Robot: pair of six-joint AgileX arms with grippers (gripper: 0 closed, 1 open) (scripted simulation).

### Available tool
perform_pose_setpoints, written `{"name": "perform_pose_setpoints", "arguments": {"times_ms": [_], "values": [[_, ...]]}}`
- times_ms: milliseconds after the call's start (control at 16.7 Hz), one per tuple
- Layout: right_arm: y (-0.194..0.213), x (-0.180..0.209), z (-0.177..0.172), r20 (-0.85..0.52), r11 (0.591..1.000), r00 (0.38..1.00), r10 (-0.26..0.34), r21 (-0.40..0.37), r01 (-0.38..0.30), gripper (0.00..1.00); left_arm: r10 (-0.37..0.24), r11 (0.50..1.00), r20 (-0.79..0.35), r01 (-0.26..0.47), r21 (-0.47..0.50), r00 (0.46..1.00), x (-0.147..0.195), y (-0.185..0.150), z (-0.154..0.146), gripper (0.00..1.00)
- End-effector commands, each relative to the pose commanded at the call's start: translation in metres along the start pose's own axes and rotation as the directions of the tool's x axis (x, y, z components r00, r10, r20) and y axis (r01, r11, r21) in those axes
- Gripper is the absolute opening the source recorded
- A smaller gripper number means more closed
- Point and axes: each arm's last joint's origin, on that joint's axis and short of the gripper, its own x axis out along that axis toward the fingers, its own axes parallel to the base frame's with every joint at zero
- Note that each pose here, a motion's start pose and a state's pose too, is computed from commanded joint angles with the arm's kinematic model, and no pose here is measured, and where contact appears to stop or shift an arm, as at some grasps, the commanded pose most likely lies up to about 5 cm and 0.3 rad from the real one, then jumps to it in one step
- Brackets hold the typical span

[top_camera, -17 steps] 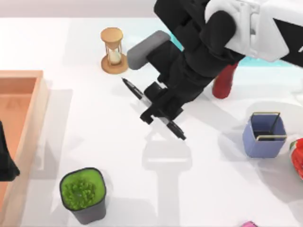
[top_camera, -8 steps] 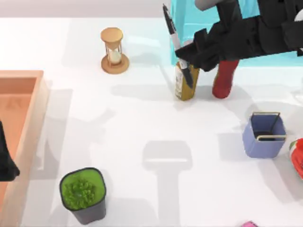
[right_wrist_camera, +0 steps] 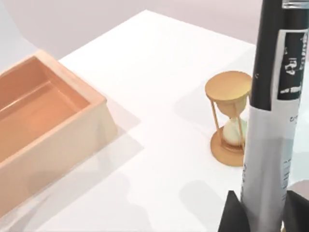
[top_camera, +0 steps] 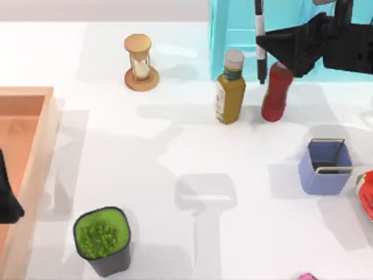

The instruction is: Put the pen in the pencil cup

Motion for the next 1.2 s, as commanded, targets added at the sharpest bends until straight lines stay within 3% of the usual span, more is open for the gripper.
{"name": "perform_pose_setpoints", "arguments": {"times_ms": [360,600,900,1200], "values": [[-0.026,-0.035,-0.033,0.133,0.999,0.990,0.049,-0.021,-0.046,0.00,0.000,1.000,0.000,0.000,0.000,1.000,0.000,0.000,0.000,1.00],[-0.033,-0.061,-0.047,0.224,0.991,0.970,0.099,-0.113,-0.075,0.00,0.000,1.000,0.000,0.000,0.000,1.000,0.000,0.000,0.000,1.00],[-0.036,-0.110,-0.076,0.298,0.967,0.945,0.134,-0.248,-0.059,0.00,0.000,1.000,0.000,0.000,0.000,1.000,0.000,0.000,0.000,1.00],[-0.030,-0.139,-0.096,0.309,0.957,0.943,0.123,-0.290,-0.030,0.00,0.000,1.000,0.000,0.000,0.000,1.000,0.000,0.000,0.000,1.00]]}}
